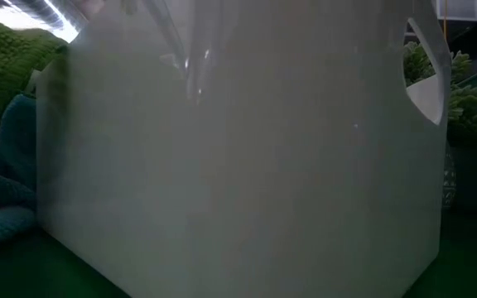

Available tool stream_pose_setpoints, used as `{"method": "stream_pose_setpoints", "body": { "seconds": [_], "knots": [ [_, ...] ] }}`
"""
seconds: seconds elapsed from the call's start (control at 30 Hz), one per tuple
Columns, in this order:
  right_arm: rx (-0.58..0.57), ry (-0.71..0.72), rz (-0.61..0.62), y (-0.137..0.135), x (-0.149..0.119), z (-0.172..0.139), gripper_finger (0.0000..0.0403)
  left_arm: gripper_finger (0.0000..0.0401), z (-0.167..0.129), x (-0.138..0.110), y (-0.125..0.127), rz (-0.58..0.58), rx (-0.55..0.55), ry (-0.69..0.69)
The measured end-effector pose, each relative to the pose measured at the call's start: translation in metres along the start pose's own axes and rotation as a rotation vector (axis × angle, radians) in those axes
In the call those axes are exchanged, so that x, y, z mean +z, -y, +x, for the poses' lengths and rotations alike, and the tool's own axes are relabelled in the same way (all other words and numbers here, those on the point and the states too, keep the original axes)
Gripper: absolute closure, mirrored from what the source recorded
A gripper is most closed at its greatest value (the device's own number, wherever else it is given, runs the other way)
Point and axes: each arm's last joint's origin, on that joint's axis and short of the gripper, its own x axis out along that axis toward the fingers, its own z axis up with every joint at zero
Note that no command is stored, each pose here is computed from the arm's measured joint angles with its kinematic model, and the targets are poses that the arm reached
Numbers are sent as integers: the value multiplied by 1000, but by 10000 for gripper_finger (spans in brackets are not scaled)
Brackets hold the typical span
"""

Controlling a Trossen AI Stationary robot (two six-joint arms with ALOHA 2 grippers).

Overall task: Sort microfiber towel by color & place in baskets
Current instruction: Put the green microfiber cloth into the blue bin

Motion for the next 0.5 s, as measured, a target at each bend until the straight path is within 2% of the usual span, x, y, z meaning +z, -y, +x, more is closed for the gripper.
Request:
{"method": "stream_pose_setpoints", "body": {
  "seconds": [0.1,0.3,0.5],
  "knots": [
    [-14,0,-1,0,0,0,113,401,2,-2,-2,1,8,-1],
    [-168,21,0,5,1,0,113,401,3,-3,-3,2,7,-5],
    [-200,82,16,9,2,11,113,401,3,-3,-3,1,6,-1]
  ]
}}
